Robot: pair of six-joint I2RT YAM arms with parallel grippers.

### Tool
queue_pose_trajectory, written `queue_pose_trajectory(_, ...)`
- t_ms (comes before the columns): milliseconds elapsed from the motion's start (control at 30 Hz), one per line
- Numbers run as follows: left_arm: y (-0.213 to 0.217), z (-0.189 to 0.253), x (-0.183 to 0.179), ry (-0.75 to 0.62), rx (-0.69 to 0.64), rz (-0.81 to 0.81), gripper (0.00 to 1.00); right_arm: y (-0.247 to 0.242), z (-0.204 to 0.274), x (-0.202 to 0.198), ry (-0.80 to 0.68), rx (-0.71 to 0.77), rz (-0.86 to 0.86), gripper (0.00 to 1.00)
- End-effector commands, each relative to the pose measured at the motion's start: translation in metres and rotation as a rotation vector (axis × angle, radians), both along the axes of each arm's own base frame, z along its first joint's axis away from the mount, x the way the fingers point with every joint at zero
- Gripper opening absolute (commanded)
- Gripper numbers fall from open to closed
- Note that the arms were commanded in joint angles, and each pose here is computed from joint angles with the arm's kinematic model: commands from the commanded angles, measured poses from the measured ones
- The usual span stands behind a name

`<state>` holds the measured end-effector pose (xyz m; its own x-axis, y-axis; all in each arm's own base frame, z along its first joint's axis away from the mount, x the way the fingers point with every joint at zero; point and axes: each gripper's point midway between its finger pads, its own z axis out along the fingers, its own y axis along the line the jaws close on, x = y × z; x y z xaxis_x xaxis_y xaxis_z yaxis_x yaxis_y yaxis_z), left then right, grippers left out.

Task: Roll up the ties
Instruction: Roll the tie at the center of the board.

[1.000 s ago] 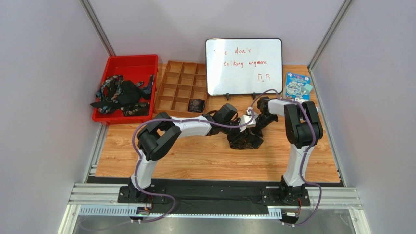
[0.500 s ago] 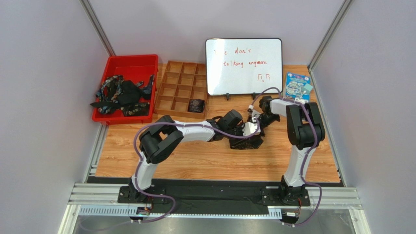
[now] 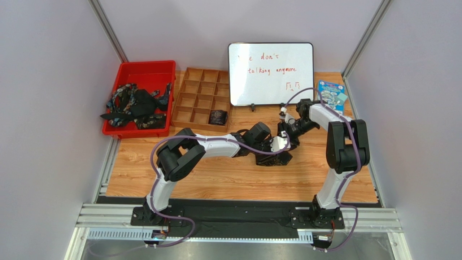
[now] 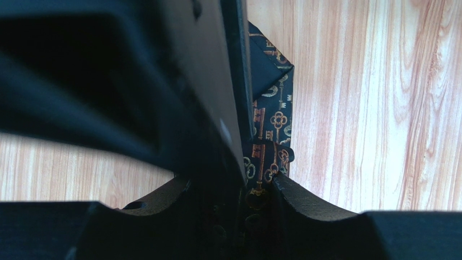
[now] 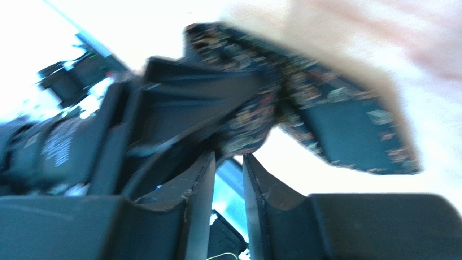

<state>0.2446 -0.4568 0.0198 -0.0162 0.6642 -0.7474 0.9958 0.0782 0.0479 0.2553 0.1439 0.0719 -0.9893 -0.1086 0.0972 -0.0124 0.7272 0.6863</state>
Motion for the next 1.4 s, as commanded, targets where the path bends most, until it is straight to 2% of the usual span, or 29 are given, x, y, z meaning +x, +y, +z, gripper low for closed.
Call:
queue_pose_trajectory(0, 0.077, -0.104, -0.046, 0.170, 0.374, -0.011, 0.39, 0.017, 0.034, -0.004, -0.012, 0.136, 0.003, 0.39)
queue_pose_trajectory(67, 0.076, -0.103, -0.045, 0.169, 0.372, -0.012, 0.39, 0.018, 0.029, -0.003, 0.016, 0.137, -0.024, 0.43)
queue_pose_trajectory(233, 0.075, -0.100, -0.043, 0.156, 0.372, -0.011, 0.40, 0.017, 0.004, 0.001, 0.077, 0.083, -0.080, 0.44)
queue_pose_trajectory(467, 0.075, -0.099, -0.045, 0.159, 0.366, -0.021, 0.41, 0.020, -0.019, 0.006, 0.059, 0.057, -0.082, 0.39)
queue_pose_trajectory(500, 0.075, -0.098, -0.045, 0.159, 0.364, -0.020, 0.41, 0.019, -0.022, 0.006, 0.052, 0.041, -0.077, 0.36)
queue_pose_trajectory(567, 0.074, -0.097, -0.045, 0.159, 0.363, -0.022, 0.41, 0.018, -0.029, 0.007, 0.042, 0.027, -0.071, 0.21)
queue_pose_trajectory(600, 0.073, -0.096, -0.044, 0.157, 0.360, -0.022, 0.41, 0.016, -0.033, 0.007, 0.039, 0.010, -0.069, 0.13)
queue_pose_trajectory(633, 0.073, -0.095, -0.044, 0.155, 0.356, -0.024, 0.42, 0.015, -0.035, 0.007, 0.041, 0.001, -0.067, 0.00)
queue_pose_trajectory(767, 0.070, -0.087, -0.044, 0.159, 0.332, -0.027, 0.48, 0.005, -0.046, 0.004, 0.041, -0.063, -0.056, 0.00)
queue_pose_trajectory(933, 0.059, -0.056, -0.032, 0.168, 0.230, -0.019, 0.62, -0.007, -0.057, 0.004, 0.033, -0.131, -0.053, 0.00)
queue_pose_trajectory(1067, 0.045, -0.024, -0.022, 0.144, 0.129, -0.020, 0.66, -0.014, -0.065, 0.005, 0.041, -0.148, -0.063, 0.00)
queue_pose_trajectory(1367, 0.022, 0.021, -0.016, 0.129, -0.001, -0.030, 0.71, -0.021, -0.073, 0.007, 0.019, -0.185, -0.052, 0.00)
